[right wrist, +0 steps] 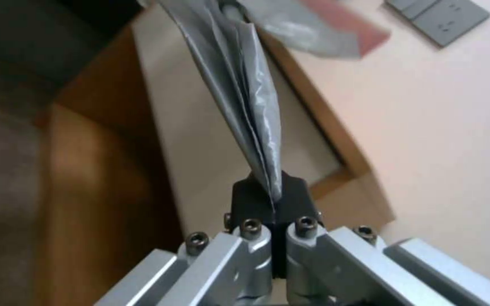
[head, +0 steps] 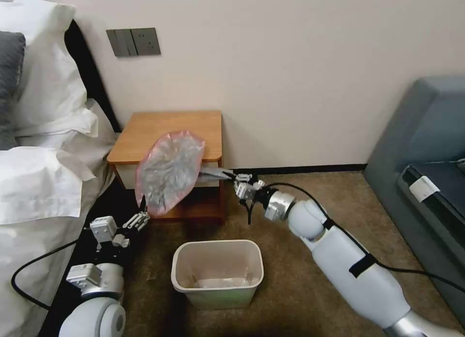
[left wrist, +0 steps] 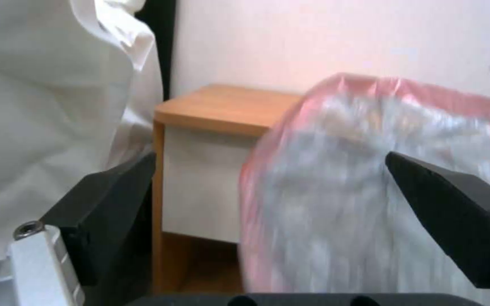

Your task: Pick up the garbage bag from the table and place it over the trash can.

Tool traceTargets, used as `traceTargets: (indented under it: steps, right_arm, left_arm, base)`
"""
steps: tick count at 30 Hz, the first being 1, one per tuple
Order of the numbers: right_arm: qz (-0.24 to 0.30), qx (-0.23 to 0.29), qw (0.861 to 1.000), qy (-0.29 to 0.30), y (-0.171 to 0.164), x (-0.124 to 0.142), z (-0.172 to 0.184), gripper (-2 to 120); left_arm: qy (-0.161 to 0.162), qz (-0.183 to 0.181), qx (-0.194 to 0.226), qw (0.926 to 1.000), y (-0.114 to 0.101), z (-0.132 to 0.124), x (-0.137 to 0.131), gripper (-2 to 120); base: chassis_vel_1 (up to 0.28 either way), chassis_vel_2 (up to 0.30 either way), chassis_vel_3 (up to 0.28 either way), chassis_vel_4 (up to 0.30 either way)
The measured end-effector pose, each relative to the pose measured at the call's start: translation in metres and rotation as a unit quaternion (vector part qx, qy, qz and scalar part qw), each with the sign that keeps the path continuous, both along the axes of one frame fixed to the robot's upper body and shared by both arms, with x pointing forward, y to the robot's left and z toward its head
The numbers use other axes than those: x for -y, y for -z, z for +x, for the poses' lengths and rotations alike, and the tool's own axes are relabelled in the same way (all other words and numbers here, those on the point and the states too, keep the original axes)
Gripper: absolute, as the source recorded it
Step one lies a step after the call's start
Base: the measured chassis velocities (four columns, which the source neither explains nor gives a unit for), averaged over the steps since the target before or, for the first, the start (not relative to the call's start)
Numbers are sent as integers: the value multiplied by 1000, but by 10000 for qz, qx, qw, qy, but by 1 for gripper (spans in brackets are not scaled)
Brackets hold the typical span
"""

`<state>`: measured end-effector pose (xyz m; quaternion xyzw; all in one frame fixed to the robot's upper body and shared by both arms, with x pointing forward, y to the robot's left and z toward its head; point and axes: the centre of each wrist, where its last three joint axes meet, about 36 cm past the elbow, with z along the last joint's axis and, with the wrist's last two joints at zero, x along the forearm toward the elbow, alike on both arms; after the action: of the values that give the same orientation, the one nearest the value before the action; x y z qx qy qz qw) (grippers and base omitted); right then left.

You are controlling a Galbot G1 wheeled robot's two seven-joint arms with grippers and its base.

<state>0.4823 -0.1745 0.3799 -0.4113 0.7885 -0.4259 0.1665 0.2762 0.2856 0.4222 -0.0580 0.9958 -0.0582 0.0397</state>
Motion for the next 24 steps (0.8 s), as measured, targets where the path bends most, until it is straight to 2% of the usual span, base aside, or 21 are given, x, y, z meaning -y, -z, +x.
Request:
traceTargets:
  steps: [7, 24]
  right_arm:
    - [-92, -349, 9989, -315, 18, 1, -58, 0]
    - [-421, -641, 9952, -610, 34, 22, -109, 0]
  left_arm:
    - [2, -62, 5, 10000, -1, 0, 0, 100]
    - [40, -86, -133, 9999, 9, 1, 3, 100]
  base:
    - [0, 0, 0, 0]
    - [0, 0, 0, 0]
